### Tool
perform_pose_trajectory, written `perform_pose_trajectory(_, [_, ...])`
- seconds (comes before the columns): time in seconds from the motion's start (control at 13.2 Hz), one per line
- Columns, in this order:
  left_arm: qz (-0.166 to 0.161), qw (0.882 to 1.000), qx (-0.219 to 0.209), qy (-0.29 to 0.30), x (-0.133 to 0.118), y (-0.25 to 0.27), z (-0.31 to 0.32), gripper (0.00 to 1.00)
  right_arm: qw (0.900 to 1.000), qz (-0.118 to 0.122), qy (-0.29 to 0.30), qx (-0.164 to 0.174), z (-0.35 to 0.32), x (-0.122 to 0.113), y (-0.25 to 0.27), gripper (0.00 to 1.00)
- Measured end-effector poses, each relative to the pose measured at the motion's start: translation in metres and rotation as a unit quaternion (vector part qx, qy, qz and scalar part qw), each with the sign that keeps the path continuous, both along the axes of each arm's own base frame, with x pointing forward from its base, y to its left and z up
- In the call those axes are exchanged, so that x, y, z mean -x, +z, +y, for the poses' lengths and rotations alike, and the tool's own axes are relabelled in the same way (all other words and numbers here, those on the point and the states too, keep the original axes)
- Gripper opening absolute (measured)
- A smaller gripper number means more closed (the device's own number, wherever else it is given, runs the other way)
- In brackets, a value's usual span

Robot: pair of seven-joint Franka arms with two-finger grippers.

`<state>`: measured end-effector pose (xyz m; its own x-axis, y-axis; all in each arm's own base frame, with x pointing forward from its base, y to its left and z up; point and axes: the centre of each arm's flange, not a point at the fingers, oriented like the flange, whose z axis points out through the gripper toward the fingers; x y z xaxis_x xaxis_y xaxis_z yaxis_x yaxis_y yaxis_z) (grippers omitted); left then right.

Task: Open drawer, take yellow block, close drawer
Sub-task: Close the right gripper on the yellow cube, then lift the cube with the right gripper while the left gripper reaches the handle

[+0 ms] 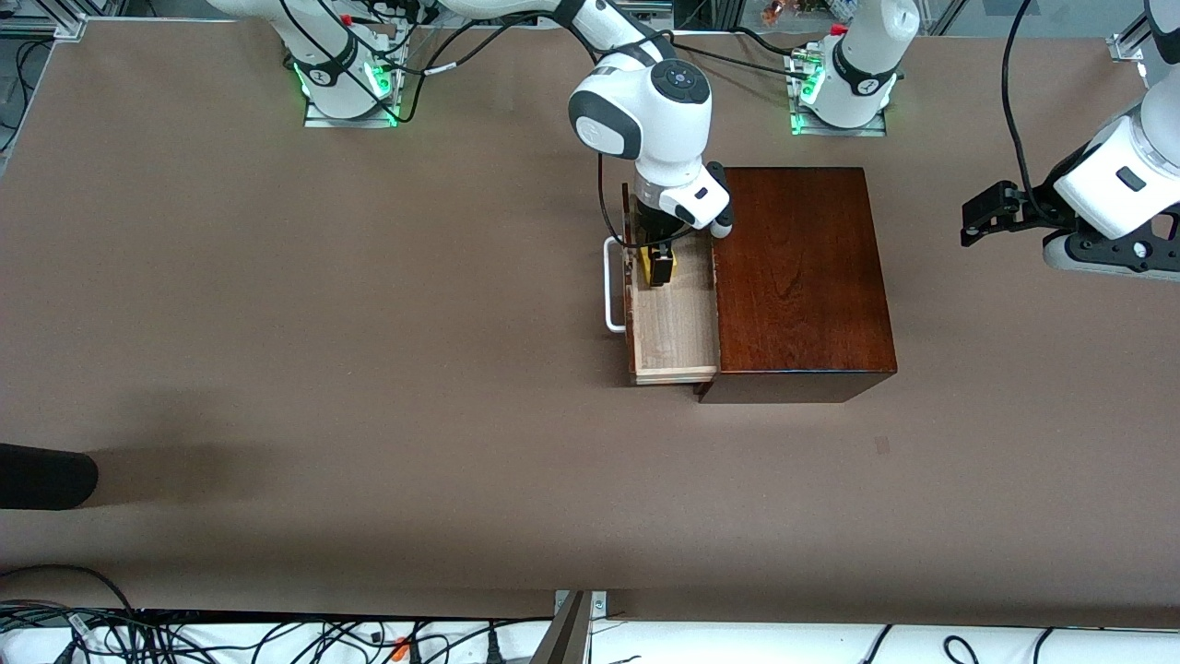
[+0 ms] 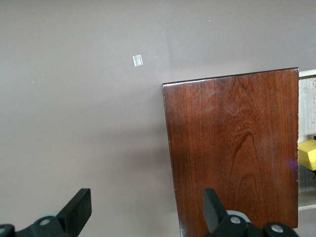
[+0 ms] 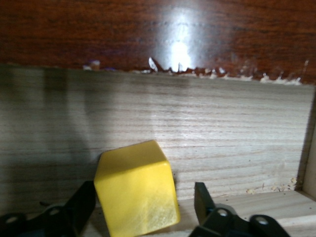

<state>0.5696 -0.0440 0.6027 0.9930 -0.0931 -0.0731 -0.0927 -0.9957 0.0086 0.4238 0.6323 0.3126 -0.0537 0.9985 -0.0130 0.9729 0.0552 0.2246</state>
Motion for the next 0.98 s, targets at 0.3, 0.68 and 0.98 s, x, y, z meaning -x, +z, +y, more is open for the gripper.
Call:
perform_pose_trajectory(0.3, [0.000, 1.000, 0.000, 0.000, 0.000, 0.000, 0.000, 1.00, 1.000, -0.002, 0.000, -0.003, 0.001, -0.001, 0.003, 0.56])
perform_pose_trajectory(0.68, [0.002, 1.000, 0.000, 0.000, -0.001, -0.002, 0.000, 1.00, 1.000, 0.013, -0.019, 0.000, 0.001, -0.004, 0.023, 0.56])
perform_pose_trajectory(0.98, [0.000, 1.000, 0.000, 0.000, -0.003, -0.004, 0.000, 1.00, 0.996, 0.052, -0.070, -0.014, -0.019, -0.031, 0.092, 0.56])
